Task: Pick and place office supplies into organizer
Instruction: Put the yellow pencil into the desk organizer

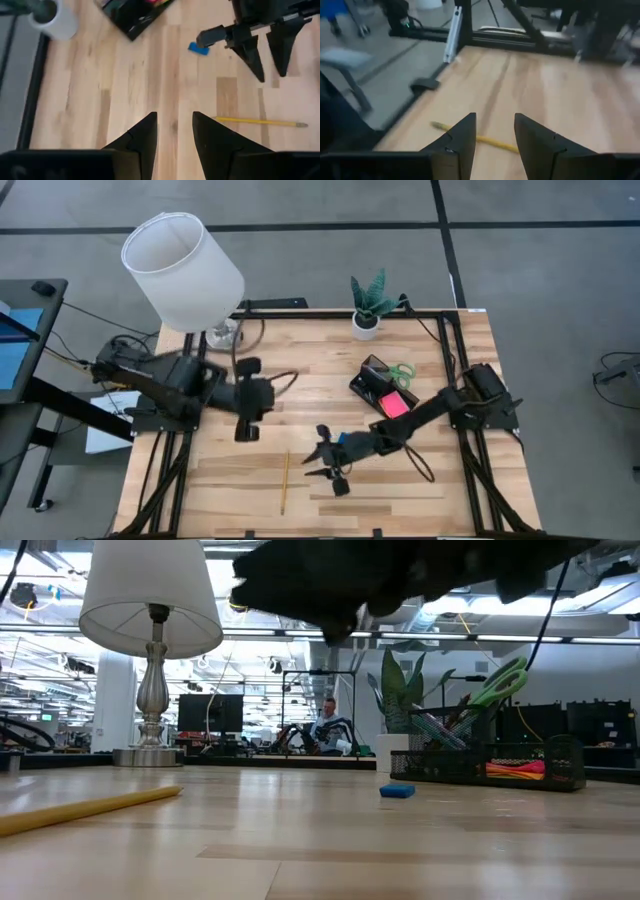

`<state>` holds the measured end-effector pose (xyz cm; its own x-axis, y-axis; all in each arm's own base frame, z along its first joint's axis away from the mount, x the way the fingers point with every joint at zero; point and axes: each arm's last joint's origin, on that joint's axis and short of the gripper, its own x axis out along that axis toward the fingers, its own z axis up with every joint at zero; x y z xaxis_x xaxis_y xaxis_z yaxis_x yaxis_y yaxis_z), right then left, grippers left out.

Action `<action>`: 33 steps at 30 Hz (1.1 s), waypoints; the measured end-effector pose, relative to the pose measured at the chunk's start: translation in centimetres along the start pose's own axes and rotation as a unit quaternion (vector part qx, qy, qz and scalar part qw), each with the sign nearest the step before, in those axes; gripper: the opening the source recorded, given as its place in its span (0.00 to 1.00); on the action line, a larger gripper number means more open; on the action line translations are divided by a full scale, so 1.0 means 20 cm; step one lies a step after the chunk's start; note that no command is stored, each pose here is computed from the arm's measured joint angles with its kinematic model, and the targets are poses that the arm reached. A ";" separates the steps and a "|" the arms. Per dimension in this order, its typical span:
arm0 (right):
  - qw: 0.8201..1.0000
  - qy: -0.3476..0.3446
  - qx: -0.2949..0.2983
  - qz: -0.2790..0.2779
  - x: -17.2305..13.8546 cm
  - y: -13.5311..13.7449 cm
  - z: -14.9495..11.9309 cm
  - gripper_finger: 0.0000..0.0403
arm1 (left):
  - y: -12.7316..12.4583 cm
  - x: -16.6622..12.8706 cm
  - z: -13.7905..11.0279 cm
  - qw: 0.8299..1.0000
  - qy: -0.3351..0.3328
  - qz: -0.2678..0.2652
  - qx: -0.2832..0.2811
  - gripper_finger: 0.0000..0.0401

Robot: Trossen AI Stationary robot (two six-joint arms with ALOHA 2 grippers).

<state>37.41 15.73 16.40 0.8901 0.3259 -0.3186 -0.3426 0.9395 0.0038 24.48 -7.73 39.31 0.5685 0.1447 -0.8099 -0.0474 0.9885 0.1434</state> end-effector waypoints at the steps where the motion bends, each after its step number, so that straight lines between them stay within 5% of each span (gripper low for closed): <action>1: 1.000 0.001 -0.018 0.000 0.00 -0.03 0.00 0.31 | -0.04 0.00 -0.01 1.000 0.004 0.013 -0.013 0.29; 6: 0.998 0.010 -0.031 0.060 0.01 -0.15 -0.03 0.31 | -0.27 0.02 -0.08 0.990 -0.001 0.072 -0.125 0.29; 13: 0.982 -0.041 -0.056 0.174 -0.02 -0.36 0.00 0.31 | -0.63 0.13 -0.21 0.976 -0.003 0.124 -0.181 0.29; 20: 0.978 -0.060 -0.115 0.162 -0.04 -0.48 0.00 0.31 | -0.89 0.33 -0.32 0.950 -0.009 0.157 -0.271 0.29; 26: 0.980 -0.064 -0.116 0.150 -0.05 -0.51 0.01 0.31 | -1.03 0.53 -0.41 0.925 0.085 0.179 -0.324 0.29; 33: 0.983 -0.078 -0.107 0.129 -0.07 -0.59 0.02 0.31 | -1.22 0.69 -0.43 0.909 0.022 0.110 -0.402 0.29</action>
<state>40.37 4.33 17.12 0.7949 0.5782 -0.1838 -0.6034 0.7851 -0.1398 26.46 -29.43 19.69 0.4396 0.3276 -0.8363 -0.7509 0.6450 -0.1421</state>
